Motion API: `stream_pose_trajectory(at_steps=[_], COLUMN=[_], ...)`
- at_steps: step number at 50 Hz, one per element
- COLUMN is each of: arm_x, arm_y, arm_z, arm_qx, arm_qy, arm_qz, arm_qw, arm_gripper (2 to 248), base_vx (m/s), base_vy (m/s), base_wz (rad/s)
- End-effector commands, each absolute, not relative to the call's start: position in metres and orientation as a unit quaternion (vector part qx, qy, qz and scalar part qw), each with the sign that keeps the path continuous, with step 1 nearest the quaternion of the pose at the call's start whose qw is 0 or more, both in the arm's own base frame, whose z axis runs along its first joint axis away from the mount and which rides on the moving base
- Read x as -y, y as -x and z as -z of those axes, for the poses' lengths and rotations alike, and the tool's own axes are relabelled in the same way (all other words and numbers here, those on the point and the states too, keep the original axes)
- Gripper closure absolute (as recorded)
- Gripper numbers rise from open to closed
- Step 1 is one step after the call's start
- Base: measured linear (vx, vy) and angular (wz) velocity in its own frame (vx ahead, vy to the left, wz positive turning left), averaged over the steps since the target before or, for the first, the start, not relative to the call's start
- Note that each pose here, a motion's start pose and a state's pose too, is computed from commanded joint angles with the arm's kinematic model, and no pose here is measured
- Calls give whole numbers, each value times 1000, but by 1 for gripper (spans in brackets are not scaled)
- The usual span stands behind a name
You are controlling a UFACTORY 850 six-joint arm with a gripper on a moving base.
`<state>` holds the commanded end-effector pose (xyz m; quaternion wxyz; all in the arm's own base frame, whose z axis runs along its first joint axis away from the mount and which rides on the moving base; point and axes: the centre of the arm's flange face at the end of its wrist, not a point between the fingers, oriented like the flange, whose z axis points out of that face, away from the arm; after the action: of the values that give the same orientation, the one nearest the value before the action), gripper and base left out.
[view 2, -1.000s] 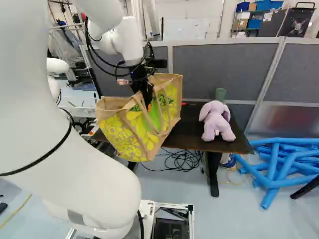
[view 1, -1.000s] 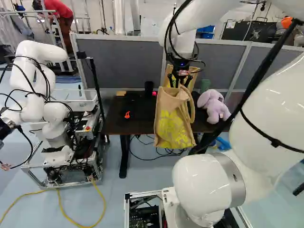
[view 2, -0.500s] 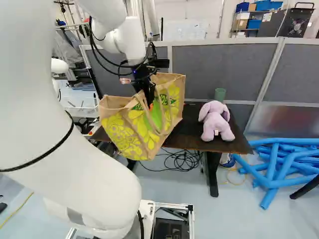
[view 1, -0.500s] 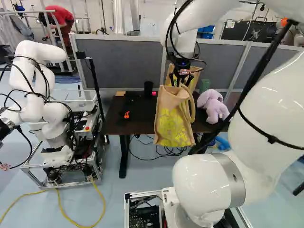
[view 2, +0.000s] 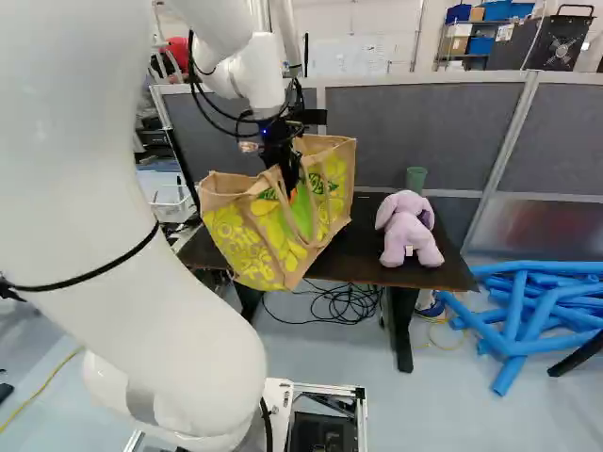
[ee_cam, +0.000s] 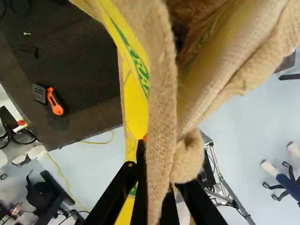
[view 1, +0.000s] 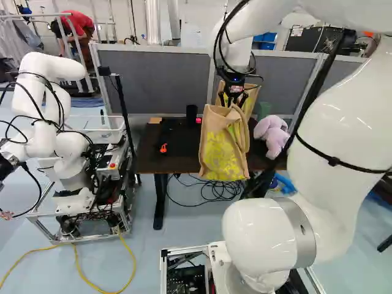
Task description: Pick up the bag on the ground and place it on the table
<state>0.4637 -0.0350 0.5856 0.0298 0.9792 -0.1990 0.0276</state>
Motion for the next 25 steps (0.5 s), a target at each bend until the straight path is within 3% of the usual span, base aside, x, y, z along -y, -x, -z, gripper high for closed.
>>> stream_pose_trajectory(at_steps=[25], arm_x=[37], arm_y=[-505], arm_z=[-586], arm_qx=[198], arm_qy=[-979], arm_qz=[-37], arm_qw=[28], arm_gripper=[229], base_vx=[0], base_vy=[0], base_wz=[0])
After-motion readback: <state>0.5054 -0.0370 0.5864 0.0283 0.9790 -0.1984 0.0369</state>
